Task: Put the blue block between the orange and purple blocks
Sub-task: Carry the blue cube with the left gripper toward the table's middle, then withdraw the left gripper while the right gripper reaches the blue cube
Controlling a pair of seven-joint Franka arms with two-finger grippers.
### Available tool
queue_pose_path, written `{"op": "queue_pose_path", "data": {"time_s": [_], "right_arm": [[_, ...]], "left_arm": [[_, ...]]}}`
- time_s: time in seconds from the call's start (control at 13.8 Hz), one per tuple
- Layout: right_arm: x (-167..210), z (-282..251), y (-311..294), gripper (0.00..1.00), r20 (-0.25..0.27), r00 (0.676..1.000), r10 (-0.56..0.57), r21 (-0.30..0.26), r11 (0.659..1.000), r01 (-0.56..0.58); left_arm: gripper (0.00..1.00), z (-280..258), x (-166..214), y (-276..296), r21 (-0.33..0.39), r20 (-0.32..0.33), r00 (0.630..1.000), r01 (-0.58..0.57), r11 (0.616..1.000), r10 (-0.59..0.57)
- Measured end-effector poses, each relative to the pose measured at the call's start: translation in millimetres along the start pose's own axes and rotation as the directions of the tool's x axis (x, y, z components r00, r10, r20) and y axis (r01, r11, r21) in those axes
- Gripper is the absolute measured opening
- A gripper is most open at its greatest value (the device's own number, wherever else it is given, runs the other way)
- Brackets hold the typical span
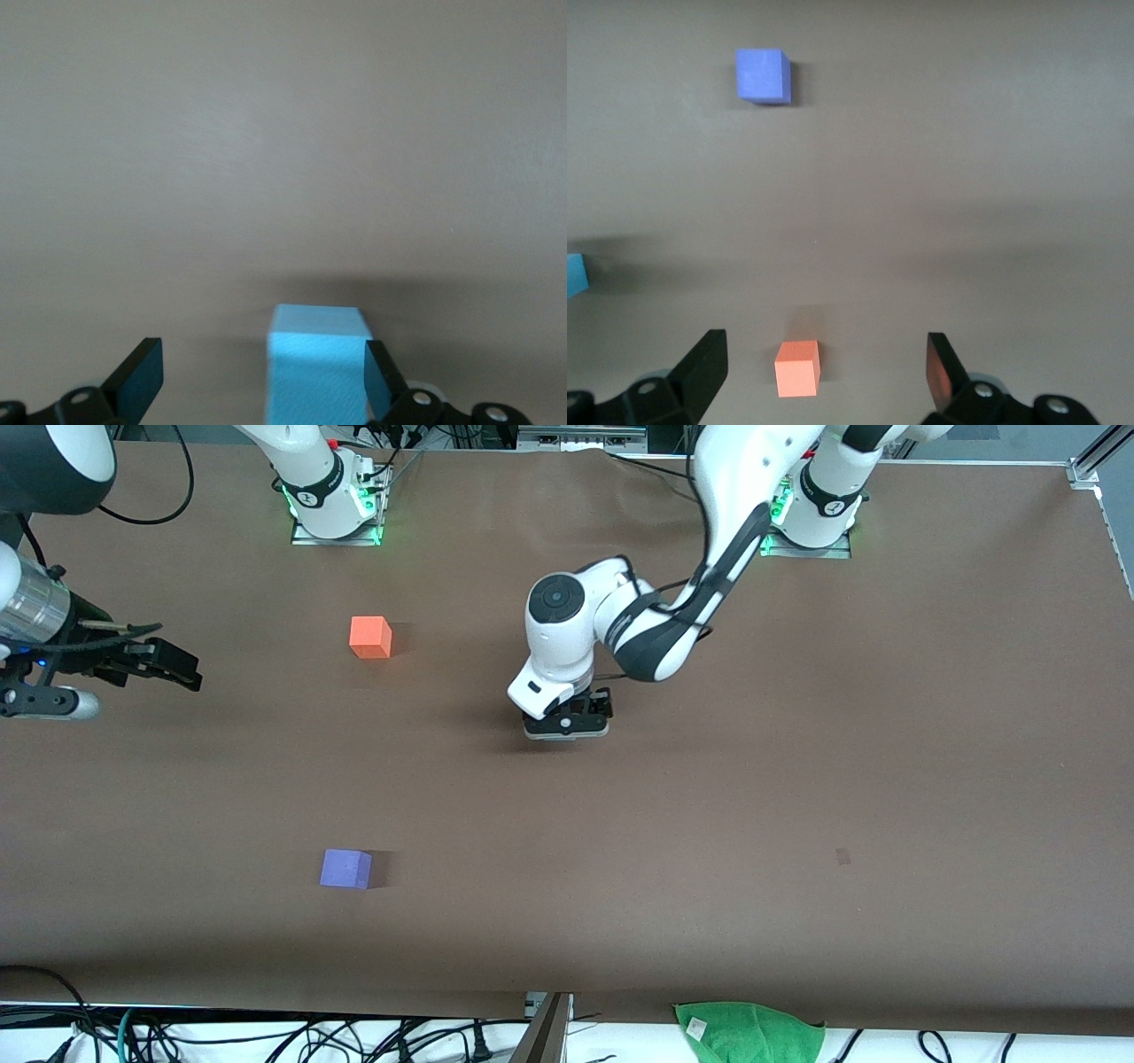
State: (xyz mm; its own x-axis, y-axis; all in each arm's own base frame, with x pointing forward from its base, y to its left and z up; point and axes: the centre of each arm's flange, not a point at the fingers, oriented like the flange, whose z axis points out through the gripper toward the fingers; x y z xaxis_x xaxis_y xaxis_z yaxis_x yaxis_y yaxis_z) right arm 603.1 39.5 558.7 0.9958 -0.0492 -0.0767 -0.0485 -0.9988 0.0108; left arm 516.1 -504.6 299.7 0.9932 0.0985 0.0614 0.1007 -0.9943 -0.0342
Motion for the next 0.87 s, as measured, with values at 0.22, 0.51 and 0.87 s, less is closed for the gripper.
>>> {"op": "queue_pose_path", "data": {"time_s": [0.22,0.51,0.87], "right_arm": [[16,44,-12,0.99,0.077,0.997,-0.025,0.002,1.0,0.025],[24,104,-91,1.0,0.155,0.98,-0.127,0.079,0.99,0.116],[2,173,-264,0.99,0.113,0.994,0.005,0.136,0.991,-0.021]], "left_arm": [[1.0,-75,32,-59,0.028,0.087,0.996,-0.015,1.0,0.012],[1.0,-145,93,-179,0.042,0.148,0.989,-0.029,0.999,0.022],[1.0,-197,131,-319,0.061,0.204,0.979,-0.018,0.998,0.005]]}}
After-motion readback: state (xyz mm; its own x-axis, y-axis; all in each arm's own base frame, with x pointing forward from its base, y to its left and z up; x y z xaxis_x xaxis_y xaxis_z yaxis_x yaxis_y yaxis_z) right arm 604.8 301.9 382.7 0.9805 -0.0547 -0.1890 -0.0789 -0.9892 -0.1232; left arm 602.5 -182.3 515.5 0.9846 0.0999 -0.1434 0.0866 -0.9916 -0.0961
